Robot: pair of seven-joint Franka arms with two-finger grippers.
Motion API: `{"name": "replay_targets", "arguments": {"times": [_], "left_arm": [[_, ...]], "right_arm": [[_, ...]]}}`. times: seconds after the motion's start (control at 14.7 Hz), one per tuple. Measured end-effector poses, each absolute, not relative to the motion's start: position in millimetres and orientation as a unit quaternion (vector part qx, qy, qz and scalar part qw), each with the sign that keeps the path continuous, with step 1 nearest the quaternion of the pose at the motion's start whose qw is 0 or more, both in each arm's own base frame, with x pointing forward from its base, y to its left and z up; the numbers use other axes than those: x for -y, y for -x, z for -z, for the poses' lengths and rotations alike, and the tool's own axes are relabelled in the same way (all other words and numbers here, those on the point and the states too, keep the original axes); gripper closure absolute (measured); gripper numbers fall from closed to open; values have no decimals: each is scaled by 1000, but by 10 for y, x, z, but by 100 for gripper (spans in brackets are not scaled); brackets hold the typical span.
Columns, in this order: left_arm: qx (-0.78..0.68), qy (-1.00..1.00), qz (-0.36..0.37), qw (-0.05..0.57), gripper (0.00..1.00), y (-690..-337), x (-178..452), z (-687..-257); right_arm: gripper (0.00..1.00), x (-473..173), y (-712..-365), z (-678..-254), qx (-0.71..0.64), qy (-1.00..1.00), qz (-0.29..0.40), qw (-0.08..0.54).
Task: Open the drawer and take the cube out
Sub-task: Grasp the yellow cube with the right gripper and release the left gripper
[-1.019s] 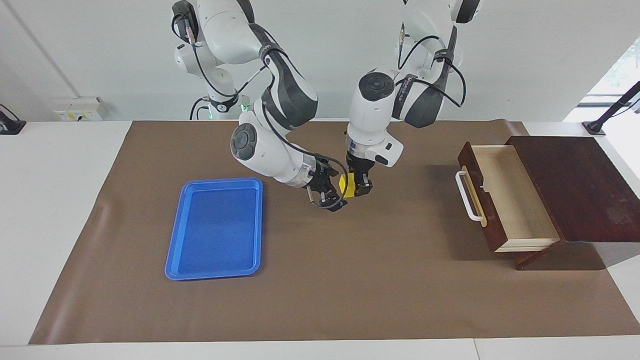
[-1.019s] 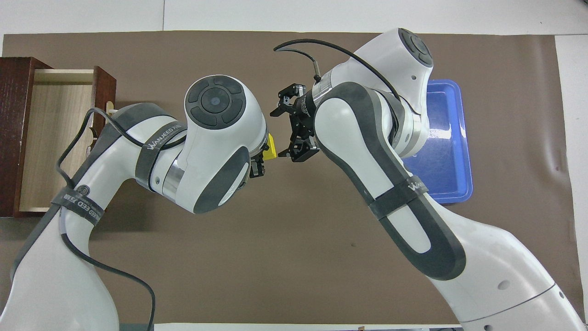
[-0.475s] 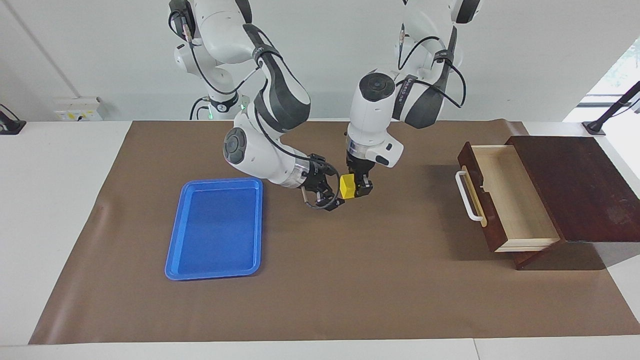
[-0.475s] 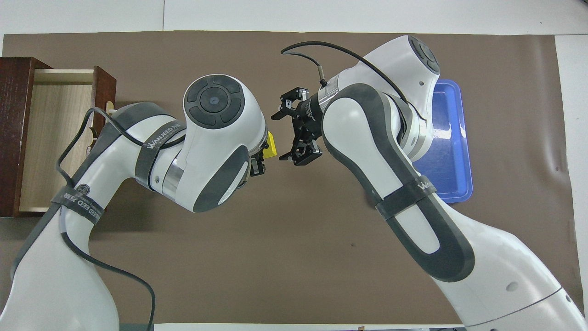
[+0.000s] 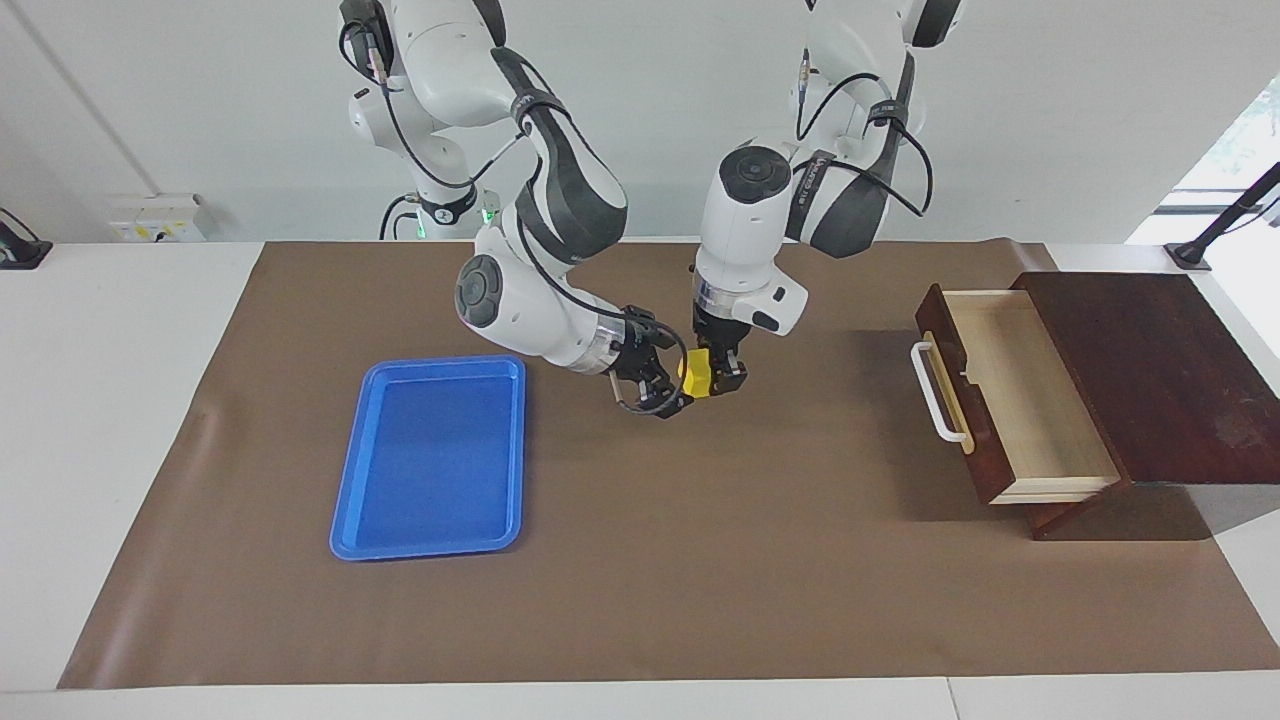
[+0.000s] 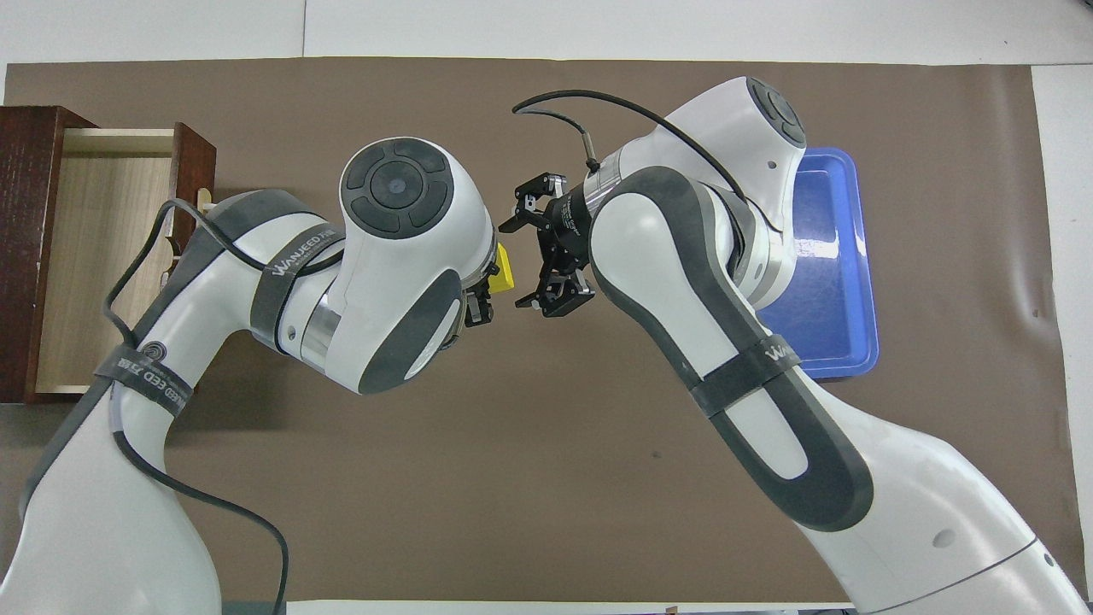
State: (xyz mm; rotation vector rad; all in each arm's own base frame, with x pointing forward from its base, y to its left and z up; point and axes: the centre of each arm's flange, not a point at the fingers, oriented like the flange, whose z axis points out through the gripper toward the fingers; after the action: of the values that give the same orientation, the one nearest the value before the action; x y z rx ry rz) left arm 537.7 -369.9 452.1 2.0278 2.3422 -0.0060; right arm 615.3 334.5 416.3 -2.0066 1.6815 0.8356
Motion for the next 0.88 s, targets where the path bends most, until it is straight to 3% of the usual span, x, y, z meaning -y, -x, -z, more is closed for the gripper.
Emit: {"name": "replay_targets", "arguments": {"times": [0.61, 0.68, 0.88], "left_arm": [[-757, -653, 2, 22, 45, -5385, 3690, -4521], [-757, -653, 2, 23, 45, -5388, 3687, -4521], [-758, -652, 1, 24, 45, -5400, 3676, -4525]], "right_arm": [[2, -3466, -6108, -4176, -593, 723, -289, 204], [9, -3464, -6114, -4176, -594, 722, -287, 206], [19, -3459, -6116, -4165, -596, 721, -286, 207]]}}
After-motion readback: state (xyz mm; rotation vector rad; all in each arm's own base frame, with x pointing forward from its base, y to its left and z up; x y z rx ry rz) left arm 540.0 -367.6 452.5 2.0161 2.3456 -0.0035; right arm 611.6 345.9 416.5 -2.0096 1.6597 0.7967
